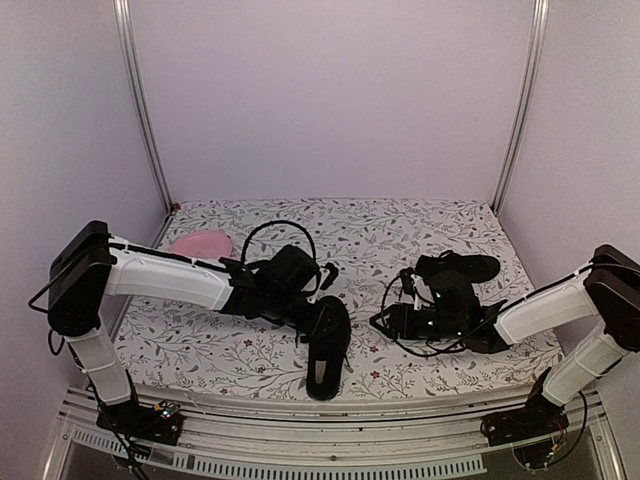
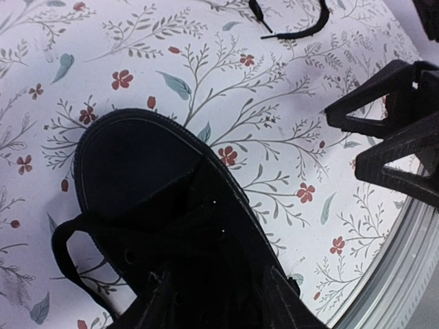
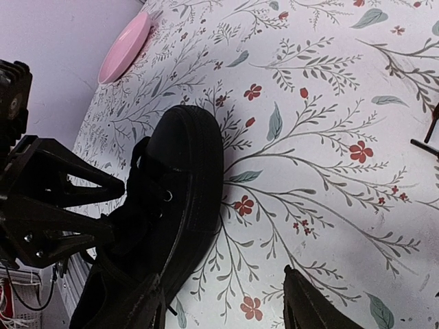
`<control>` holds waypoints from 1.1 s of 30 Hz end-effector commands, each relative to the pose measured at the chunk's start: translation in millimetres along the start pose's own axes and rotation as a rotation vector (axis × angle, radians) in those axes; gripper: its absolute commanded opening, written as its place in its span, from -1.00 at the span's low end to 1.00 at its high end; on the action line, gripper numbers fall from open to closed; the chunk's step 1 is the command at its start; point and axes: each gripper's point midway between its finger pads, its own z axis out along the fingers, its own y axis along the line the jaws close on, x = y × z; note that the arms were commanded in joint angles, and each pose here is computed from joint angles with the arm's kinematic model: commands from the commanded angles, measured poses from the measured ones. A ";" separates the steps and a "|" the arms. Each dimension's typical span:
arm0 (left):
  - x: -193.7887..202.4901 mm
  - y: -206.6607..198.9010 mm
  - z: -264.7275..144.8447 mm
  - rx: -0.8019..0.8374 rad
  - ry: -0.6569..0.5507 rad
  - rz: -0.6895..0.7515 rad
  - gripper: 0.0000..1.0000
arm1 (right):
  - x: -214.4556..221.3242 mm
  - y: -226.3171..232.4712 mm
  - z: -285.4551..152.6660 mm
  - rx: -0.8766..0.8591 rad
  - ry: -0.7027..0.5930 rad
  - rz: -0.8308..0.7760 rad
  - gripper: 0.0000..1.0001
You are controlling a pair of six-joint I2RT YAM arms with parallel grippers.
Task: Tie the shoes
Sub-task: Pull the loops with the shoelace from the shoe.
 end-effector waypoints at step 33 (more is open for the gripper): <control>7.3 -26.1 -29.5 0.386 -0.069 -0.222 -1.00 | 18.1 101.6 13.2 -0.452 0.112 0.072 -0.28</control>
